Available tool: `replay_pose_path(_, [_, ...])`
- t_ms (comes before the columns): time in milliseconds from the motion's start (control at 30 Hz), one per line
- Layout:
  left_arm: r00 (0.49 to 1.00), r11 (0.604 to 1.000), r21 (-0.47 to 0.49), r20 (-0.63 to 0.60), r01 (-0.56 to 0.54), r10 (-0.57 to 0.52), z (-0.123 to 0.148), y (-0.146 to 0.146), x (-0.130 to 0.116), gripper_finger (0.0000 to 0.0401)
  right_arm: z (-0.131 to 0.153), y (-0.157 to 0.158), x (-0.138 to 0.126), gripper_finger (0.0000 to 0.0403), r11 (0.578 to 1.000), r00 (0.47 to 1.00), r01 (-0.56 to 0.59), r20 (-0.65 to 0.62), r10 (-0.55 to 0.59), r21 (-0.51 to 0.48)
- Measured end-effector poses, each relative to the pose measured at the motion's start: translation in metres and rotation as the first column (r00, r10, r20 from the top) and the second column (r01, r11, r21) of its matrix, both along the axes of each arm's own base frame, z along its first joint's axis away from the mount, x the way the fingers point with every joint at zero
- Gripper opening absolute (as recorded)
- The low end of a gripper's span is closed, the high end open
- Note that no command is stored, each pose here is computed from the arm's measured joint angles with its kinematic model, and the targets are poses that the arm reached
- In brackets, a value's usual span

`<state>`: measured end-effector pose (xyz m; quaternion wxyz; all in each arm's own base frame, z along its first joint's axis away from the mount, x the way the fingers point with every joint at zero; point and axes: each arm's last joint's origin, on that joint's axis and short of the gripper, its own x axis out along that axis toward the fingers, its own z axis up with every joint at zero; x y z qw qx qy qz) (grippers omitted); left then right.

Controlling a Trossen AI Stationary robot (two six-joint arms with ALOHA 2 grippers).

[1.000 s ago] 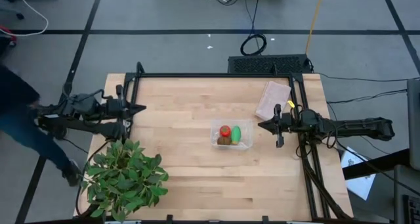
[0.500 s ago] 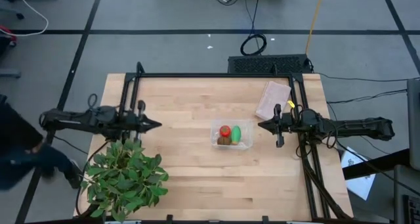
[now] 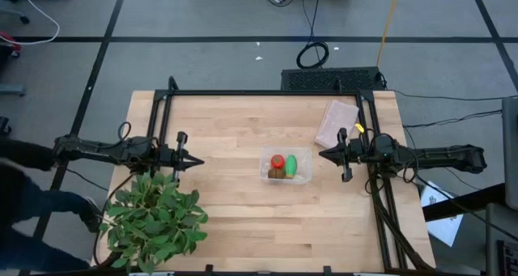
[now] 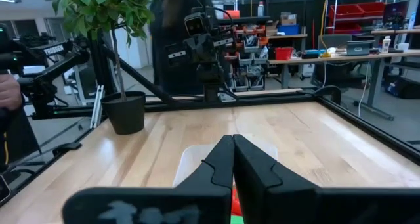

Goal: Pick and placing Produce into tupperware
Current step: Return to Home Position

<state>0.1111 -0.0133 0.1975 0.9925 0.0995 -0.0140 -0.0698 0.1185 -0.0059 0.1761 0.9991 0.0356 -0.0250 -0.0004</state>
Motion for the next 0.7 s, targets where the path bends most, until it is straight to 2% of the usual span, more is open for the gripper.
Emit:
replay_pose_path(233, [1.000,1.000,0.018,-0.030,-0.002,0.003,-0.004,0.000,0.000,0.0000,0.000,0.000,0.000,0.0000,1.000,1.000,0.000,0.000,0.000,0.010])
replay_pose_path(467, [0.997,1.000,0.024,-0.076,-0.016,0.018,-0.028,0.000,0.001,0.0000,0.000,0.001,0.000,0.0000,1.000,1.000,-0.020,0.000,0.020,0.010])
replay_pose_path(700, [0.996,0.999,0.041,-0.090,-0.014,0.018,-0.037,0.000,0.001,0.0000,0.000,0.001,0.000,0.0000,1.000,1.000,-0.020,0.000,0.020,0.018])
